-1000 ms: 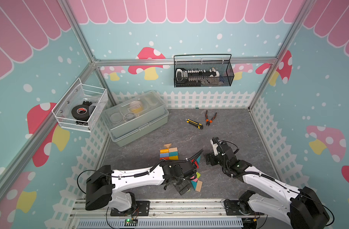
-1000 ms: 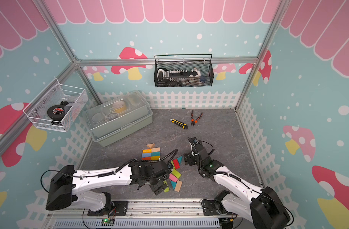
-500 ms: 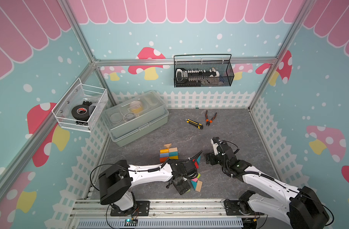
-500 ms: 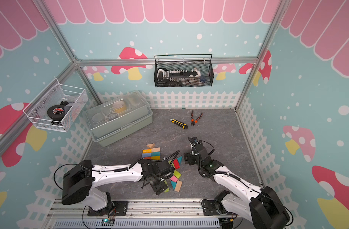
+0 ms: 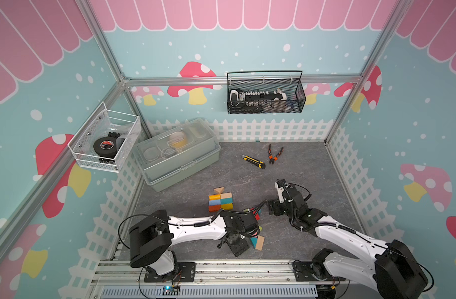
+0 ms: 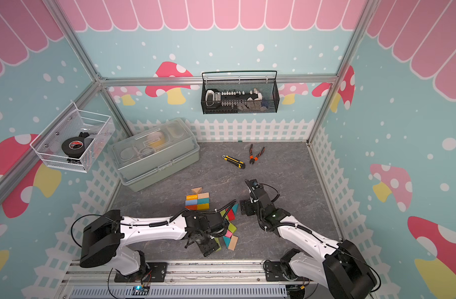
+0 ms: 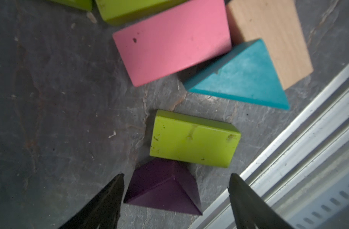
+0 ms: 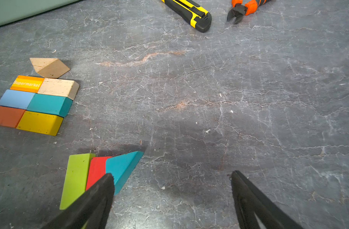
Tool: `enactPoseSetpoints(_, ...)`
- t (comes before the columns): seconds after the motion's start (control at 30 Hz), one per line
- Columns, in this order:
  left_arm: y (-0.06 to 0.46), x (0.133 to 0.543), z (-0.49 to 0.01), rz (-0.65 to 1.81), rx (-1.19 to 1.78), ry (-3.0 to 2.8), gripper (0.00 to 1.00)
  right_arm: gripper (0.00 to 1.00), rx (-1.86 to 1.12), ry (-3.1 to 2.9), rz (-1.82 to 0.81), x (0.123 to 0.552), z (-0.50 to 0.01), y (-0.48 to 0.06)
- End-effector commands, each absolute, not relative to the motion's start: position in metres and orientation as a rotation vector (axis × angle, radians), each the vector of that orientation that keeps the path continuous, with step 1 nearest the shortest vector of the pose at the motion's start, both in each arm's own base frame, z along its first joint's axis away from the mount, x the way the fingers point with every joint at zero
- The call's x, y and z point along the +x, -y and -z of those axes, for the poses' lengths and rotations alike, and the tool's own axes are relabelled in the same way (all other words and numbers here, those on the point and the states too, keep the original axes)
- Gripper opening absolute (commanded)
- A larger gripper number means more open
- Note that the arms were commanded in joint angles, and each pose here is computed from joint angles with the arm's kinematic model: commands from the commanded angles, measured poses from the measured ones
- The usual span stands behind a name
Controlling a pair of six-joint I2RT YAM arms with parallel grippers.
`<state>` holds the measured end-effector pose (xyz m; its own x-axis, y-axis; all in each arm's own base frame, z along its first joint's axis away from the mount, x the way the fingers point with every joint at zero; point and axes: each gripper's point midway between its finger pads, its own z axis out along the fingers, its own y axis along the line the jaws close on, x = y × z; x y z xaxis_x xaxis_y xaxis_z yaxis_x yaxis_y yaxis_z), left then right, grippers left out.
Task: Assemble a piece of candy with building blocks
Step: Pick up the building block from the center of the board.
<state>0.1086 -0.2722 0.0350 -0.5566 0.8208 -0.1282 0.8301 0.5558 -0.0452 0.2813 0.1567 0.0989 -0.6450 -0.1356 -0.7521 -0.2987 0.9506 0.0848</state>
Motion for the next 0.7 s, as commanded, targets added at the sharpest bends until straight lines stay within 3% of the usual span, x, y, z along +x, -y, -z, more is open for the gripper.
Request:
enactPoseSetpoints(0.0,0.2706,0.1089,-0.0344,0.111,1.417,-2.7,0.81,0.92,-0.28,-2.283,-0.252,0.2829,-0.0954,-0.1548)
enactPoseSetpoints(0.67,0.2638,0.1063,-0.029,0.034,1.386,-2.71,0.69,0.91,-0.283,-2.3,-0.253,0.2842,-0.0912,-0.1566)
